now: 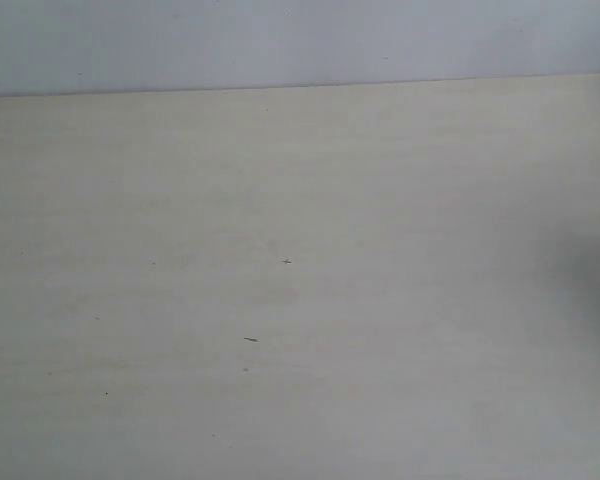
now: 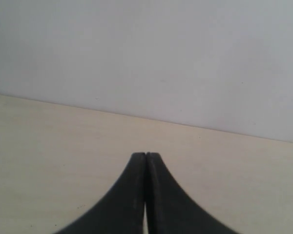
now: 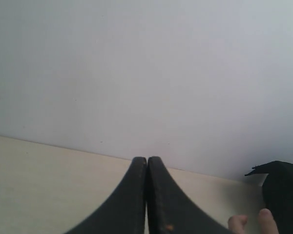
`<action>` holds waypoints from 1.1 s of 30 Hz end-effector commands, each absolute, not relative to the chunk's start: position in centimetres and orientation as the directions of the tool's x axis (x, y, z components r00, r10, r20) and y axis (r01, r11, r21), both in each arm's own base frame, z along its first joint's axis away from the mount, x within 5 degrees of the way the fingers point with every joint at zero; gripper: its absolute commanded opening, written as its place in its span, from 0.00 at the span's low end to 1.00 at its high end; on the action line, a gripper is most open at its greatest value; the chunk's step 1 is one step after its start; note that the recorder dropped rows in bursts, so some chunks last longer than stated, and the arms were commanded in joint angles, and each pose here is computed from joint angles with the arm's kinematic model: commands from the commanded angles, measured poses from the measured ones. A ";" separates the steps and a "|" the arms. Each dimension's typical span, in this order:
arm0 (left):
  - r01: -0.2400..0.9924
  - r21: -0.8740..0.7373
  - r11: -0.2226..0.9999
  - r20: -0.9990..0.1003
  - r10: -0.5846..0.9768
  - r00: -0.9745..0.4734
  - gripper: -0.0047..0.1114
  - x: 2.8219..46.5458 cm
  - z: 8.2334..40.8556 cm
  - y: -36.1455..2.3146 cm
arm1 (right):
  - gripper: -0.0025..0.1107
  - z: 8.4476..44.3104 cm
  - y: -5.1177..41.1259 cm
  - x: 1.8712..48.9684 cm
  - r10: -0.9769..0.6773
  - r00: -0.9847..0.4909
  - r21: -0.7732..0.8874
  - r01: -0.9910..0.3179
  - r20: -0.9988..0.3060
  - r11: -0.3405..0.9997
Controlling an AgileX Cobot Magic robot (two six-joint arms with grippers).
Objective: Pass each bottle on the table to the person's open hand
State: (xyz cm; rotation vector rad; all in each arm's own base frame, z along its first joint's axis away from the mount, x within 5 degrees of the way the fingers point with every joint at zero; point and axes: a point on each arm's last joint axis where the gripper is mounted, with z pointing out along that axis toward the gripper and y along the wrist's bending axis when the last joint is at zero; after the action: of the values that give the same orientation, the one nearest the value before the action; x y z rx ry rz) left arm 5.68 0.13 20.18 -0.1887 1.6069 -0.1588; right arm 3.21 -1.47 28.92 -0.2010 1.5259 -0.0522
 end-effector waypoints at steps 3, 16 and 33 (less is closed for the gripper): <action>-0.024 -0.211 0.977 -0.977 -0.212 -0.033 0.04 5.6 20.2 0.1 | 0.02 29.0 -1.5 3.2 -0.163 0.057 -0.168 -0.092 -0.985 0.982; -0.024 -0.211 0.977 -0.977 -0.212 -0.033 0.04 5.6 20.2 0.1 | 0.02 26.3 -1.5 3.9 0.125 0.057 0.134 0.183 -0.990 0.974; -0.024 -0.211 0.977 -0.977 -0.212 -0.033 0.04 5.6 20.2 0.1 | 0.02 20.6 -0.4 5.6 0.130 0.010 0.131 0.036 -0.991 0.991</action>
State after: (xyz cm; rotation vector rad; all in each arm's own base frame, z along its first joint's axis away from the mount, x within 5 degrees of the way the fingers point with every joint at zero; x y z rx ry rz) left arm 5.68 0.13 20.18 -0.1861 1.6071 -0.1556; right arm 5.65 -0.45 20.56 0.1365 1.5738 0.0604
